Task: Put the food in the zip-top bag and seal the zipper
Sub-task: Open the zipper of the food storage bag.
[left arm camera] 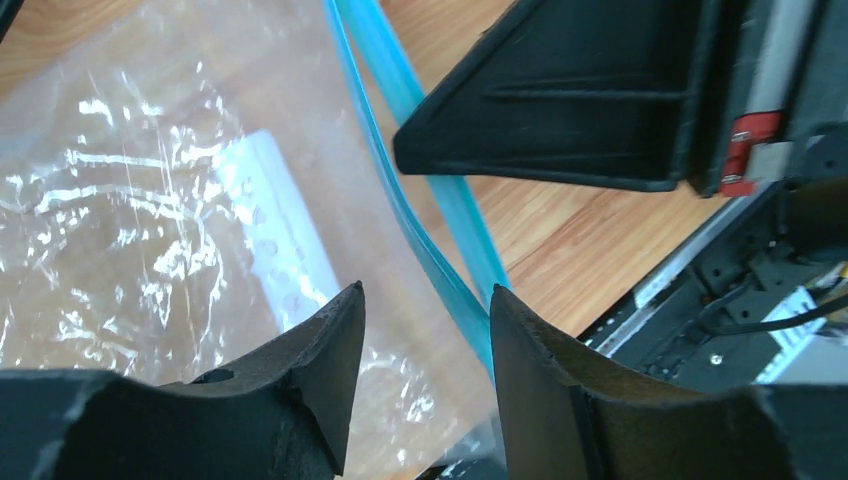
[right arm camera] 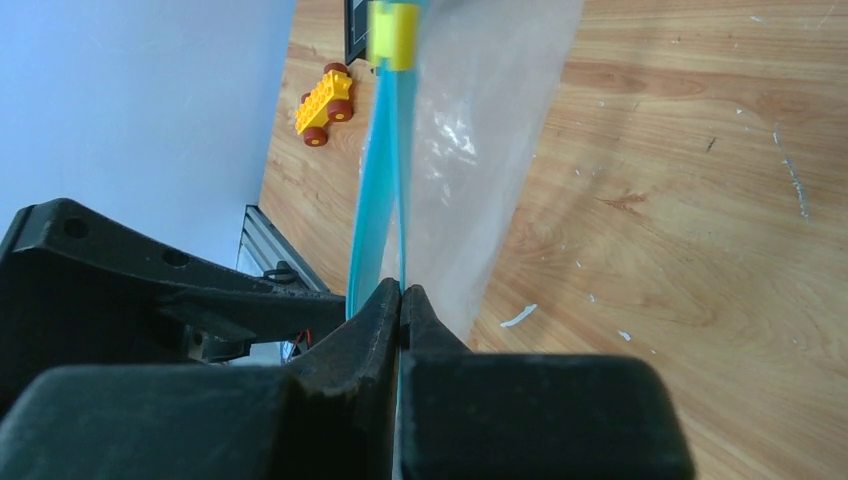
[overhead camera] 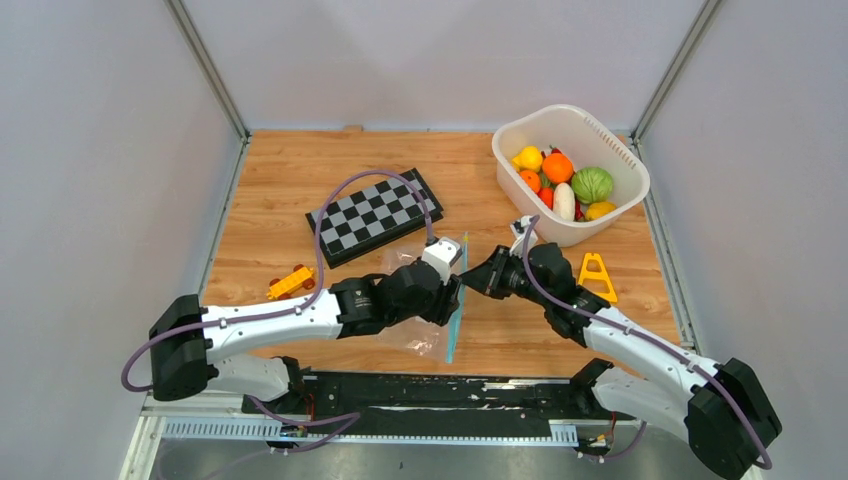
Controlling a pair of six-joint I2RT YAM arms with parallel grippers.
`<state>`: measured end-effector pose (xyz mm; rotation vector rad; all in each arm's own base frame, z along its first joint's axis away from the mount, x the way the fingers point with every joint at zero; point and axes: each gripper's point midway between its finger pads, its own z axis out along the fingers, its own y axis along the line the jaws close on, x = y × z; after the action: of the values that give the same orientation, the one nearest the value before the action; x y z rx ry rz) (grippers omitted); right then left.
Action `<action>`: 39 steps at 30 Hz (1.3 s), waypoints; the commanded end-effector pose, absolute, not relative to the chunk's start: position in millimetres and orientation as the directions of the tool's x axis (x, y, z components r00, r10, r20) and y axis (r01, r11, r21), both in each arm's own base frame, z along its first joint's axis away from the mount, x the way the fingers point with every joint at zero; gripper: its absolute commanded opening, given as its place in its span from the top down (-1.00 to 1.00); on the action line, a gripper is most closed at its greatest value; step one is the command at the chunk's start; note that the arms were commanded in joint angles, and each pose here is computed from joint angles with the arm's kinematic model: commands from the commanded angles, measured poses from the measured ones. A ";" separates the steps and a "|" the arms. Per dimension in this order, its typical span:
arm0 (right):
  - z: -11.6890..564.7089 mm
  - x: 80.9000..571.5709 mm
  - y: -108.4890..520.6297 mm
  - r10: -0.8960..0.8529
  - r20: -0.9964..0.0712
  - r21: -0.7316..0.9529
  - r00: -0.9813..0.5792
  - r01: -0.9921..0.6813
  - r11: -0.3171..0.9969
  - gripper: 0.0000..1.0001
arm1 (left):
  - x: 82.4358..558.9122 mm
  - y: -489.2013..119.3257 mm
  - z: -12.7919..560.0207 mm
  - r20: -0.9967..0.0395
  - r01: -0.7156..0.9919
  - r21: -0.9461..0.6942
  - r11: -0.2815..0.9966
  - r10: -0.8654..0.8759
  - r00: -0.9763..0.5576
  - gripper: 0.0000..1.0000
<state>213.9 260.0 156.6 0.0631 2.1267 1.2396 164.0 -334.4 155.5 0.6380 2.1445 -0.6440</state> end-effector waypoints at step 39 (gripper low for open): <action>147.4 192.5 225.3 0.064 -0.687 0.537 -0.724 -0.446 0.716 1.00 | 201.9 -243.1 192.6 -0.876 0.310 -0.081 0.947 0.081 -0.476 1.00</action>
<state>190.7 229.5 127.0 -0.2065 2.2559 0.9823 193.5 -260.3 174.3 0.3886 2.0962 -0.3304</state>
